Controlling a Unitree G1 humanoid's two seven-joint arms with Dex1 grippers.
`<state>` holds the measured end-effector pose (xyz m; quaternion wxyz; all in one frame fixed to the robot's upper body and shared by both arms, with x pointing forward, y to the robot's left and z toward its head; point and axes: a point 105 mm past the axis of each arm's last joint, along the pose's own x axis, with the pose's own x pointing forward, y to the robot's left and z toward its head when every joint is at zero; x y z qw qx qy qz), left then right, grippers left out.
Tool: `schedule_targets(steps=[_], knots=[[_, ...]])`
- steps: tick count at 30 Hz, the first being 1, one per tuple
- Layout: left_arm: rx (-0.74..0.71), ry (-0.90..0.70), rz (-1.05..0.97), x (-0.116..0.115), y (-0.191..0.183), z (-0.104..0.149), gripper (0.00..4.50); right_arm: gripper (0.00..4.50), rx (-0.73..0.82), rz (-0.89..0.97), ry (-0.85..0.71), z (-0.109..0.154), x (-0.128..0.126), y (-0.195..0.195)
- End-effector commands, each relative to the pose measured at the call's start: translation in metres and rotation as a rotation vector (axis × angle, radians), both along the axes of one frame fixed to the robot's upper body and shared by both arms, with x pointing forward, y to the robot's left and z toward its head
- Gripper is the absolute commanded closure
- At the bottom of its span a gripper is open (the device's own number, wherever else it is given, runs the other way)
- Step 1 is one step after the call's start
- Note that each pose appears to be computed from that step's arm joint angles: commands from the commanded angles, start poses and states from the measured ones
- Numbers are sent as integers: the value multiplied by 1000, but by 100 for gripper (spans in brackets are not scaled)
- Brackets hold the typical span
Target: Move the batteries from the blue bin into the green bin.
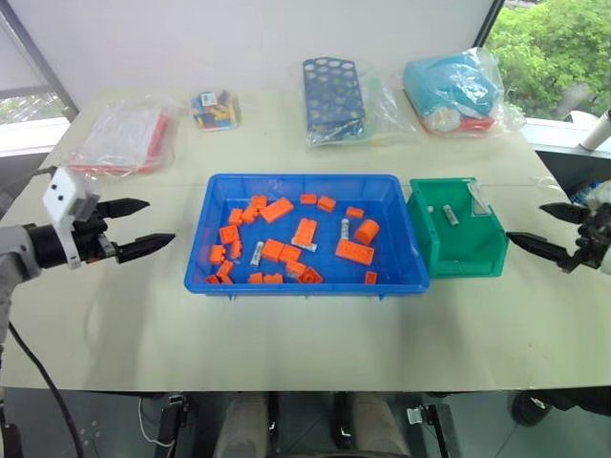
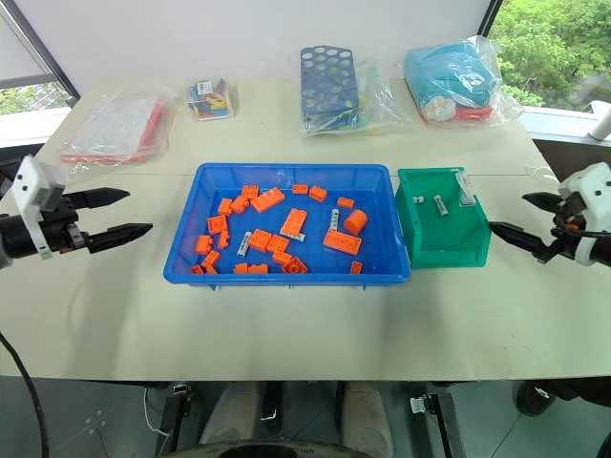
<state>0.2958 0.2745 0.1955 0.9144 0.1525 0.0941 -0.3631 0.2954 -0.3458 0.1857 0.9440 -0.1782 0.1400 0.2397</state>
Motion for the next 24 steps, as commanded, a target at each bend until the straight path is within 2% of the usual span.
schedule_targets(steps=[1,11,15,19,21,24], knots=[[25,-52,1,-4,-1,9,0,4,-8,8,-45,10,3,1],[28,-78,40,-2,-3,9,0,4,-2,-2,-41,9,5,1],[-38,-88,43,0,-9,14,0,4,18,-17,-40,15,8,0],[-45,-77,9,-5,-17,13,0,4,-26,2,-41,19,7,3],[-50,-57,-47,-12,-27,12,0,4,-29,24,-53,27,10,10],[-57,-29,-115,-21,-38,13,0,4,-6,149,-95,48,17,49]])
